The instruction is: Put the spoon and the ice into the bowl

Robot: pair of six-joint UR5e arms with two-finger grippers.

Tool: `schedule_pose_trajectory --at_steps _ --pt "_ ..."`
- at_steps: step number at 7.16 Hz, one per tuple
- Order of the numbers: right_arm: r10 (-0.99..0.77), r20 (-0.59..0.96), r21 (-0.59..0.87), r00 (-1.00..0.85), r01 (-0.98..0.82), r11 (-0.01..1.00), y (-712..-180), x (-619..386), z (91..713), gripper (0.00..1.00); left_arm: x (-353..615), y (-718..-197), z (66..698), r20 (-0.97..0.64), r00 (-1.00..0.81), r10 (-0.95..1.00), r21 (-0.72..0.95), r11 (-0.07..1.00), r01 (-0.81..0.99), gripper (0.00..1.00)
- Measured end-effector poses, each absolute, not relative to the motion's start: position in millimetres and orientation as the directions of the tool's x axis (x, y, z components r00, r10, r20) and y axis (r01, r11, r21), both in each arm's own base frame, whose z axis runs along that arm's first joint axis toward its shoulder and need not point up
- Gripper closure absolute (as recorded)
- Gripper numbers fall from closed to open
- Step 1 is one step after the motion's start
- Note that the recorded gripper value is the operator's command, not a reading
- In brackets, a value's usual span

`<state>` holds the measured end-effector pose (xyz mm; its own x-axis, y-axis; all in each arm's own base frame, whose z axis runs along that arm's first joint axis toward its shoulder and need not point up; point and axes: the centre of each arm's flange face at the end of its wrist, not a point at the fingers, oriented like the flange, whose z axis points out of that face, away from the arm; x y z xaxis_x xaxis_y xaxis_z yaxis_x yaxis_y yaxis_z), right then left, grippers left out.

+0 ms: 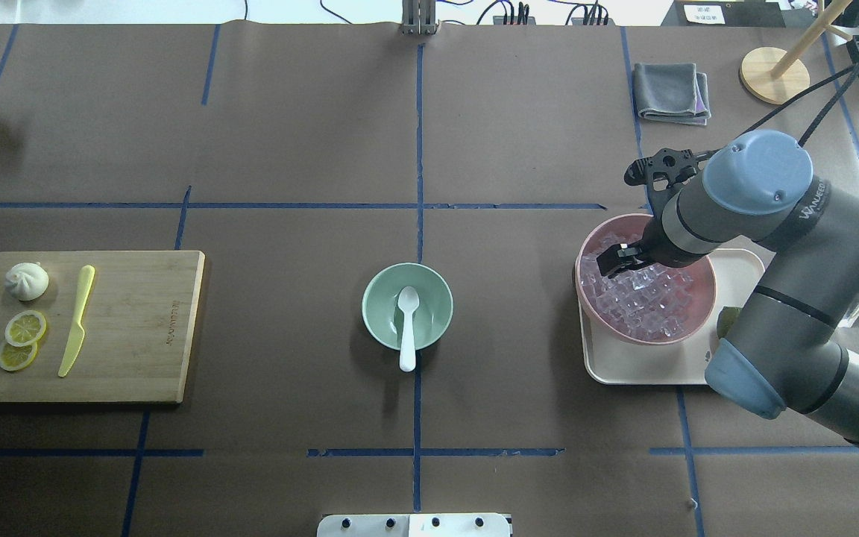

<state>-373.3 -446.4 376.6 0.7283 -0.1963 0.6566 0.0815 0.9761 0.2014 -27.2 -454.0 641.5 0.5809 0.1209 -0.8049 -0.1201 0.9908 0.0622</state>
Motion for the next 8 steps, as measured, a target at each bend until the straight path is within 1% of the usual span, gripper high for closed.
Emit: schedule_pose_trajectory --at_steps 2,4,5,6,7,8 --pt "-0.204 0.671 0.205 0.713 0.087 0.975 -443 -374 372 0.23 -27 -454 642 -0.806 0.58 0.119 0.061 0.991 -0.119 0.0" --pt "-0.203 0.677 0.196 0.708 0.093 0.976 -438 -370 371 0.23 -27 -454 642 -0.806 0.579 0.119 0.06 0.991 -0.12 0.0" --pt "-0.199 0.674 0.189 0.711 0.095 0.977 -435 -367 376 0.3 -27 -454 642 -0.806 0.579 0.12 0.061 0.991 -0.12 0.0" --pt "-0.198 0.671 0.185 0.714 0.096 0.978 -434 -366 379 0.46 -27 -454 642 -0.806 0.579 0.12 0.062 0.991 -0.12 0.0" --pt "-0.197 0.67 0.184 0.716 0.097 0.978 -433 -365 380 0.7 -27 -454 641 -0.806 0.579 0.121 0.063 0.991 -0.119 0.0" --pt "-0.198 0.67 0.184 0.715 0.098 0.978 -433 -366 380 0.84 -27 -454 641 -0.806 0.579 0.121 0.063 0.991 -0.12 0.0"
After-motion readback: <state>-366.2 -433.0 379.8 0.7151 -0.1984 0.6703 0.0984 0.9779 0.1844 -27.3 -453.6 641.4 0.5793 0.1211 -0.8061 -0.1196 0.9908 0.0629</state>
